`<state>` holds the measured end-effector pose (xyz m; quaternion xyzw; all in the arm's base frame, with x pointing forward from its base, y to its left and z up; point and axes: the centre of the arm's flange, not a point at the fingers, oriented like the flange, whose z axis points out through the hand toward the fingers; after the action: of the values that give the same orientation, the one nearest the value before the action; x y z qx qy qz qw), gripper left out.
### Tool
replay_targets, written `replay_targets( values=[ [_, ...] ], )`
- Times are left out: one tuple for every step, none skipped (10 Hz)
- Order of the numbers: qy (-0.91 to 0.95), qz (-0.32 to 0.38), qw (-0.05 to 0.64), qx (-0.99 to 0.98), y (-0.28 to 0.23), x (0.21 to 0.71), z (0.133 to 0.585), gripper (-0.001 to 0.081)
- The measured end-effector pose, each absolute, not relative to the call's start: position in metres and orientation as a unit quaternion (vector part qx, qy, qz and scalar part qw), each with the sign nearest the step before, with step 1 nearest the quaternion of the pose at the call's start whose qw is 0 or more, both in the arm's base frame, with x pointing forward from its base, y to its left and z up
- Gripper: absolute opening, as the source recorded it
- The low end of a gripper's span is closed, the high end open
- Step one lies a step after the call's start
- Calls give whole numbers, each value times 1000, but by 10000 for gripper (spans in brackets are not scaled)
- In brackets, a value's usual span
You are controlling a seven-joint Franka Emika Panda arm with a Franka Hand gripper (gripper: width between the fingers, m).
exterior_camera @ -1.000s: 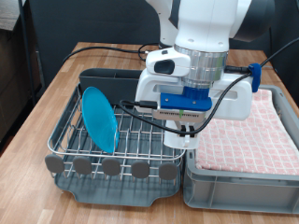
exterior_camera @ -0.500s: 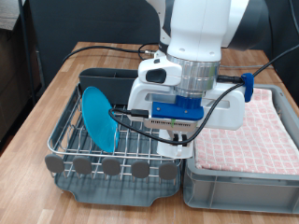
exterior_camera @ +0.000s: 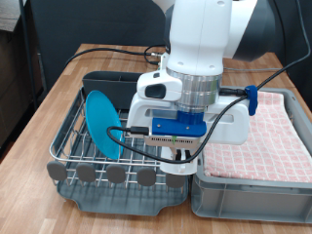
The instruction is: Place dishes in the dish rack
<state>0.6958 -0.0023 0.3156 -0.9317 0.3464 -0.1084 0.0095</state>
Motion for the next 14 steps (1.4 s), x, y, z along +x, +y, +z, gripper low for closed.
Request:
replay_targets(
  values=[
    [346,-106,11,-932,-4,699,311,72],
    [346,-98,8,-933,-6,701,306,72],
    [345,-92,5,-934,-7,705,301,72],
    [345,-87,4,-935,-8,708,297,72],
    [344,-81,2,-935,-8,710,293,72],
    [345,-69,-2,-936,-9,712,289,72],
    [345,-54,-7,-937,-9,714,288,72],
    [345,-40,-12,-938,-9,718,287,72],
    [345,-29,-16,-938,-8,721,286,72],
    [345,-23,-18,-938,-8,724,285,72],
    [345,-19,-18,-938,-8,726,281,72],
    [345,-18,-18,-938,-8,728,278,72],
    [345,-16,-17,-938,-8,729,274,72],
    [346,-13,-16,-938,-8,728,270,149]
  ],
)
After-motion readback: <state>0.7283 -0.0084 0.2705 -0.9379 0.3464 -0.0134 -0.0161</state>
